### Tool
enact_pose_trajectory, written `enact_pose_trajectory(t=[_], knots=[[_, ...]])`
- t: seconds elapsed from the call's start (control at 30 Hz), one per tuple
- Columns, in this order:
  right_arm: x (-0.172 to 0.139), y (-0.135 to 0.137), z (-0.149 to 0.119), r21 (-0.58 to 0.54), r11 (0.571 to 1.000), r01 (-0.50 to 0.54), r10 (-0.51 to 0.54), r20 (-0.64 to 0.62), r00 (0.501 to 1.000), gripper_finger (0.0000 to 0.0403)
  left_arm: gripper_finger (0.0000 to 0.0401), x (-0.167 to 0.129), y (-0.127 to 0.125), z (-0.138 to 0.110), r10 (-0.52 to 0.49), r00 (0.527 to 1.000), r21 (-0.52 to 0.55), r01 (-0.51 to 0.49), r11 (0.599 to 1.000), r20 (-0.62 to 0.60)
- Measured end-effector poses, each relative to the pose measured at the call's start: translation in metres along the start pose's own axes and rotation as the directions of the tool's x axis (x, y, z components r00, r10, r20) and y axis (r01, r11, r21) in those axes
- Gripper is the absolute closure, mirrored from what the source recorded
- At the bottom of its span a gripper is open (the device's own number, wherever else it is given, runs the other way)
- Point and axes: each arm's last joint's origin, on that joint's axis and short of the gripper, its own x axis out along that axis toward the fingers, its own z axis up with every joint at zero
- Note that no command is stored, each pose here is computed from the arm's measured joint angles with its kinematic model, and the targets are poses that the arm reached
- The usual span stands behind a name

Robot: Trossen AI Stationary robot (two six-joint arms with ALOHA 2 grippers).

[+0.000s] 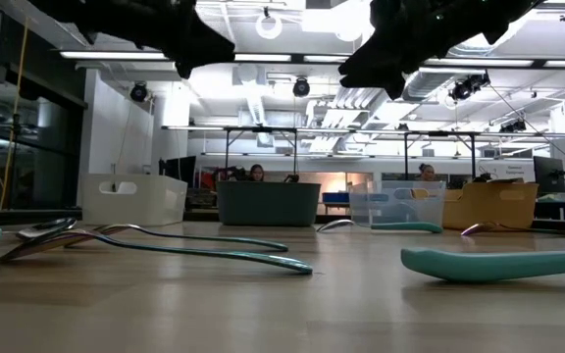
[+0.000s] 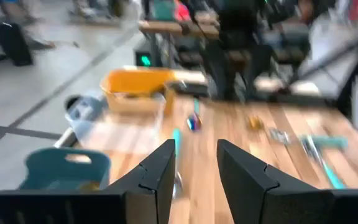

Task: Sort silverware by color (type)
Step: Put the light blue spoon into the transparent bin

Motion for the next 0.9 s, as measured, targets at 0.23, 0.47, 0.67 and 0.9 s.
enact_pose_trajectory(t=[0.23,0.47,0.67,0.9], knots=[[0.000,0.000,0.000,0.025,1.000,0.000,0.000,0.000,1.000,0.0267,0.0288,0.001,-0.008,-0.001,-0.046,0.998,0.028,0.047,0.999,-0.048],[0.000,0.000,0.000,0.092,0.996,0.000,0.000,0.002,1.000,0.0267,0.0288,0.002,-0.013,0.000,-0.069,0.997,0.028,0.070,0.997,-0.044],[0.000,0.000,0.000,0.181,0.983,0.000,-0.001,0.002,1.000,0.0267,0.0288,0.002,-0.012,0.000,-0.062,0.997,-0.042,0.060,0.997,-0.045],[0.000,0.000,0.000,0.183,0.983,0.000,-0.001,0.002,1.000,0.0267,0.0288,0.002,-0.012,0.000,-0.059,0.997,-0.105,0.054,0.993,-0.042]])
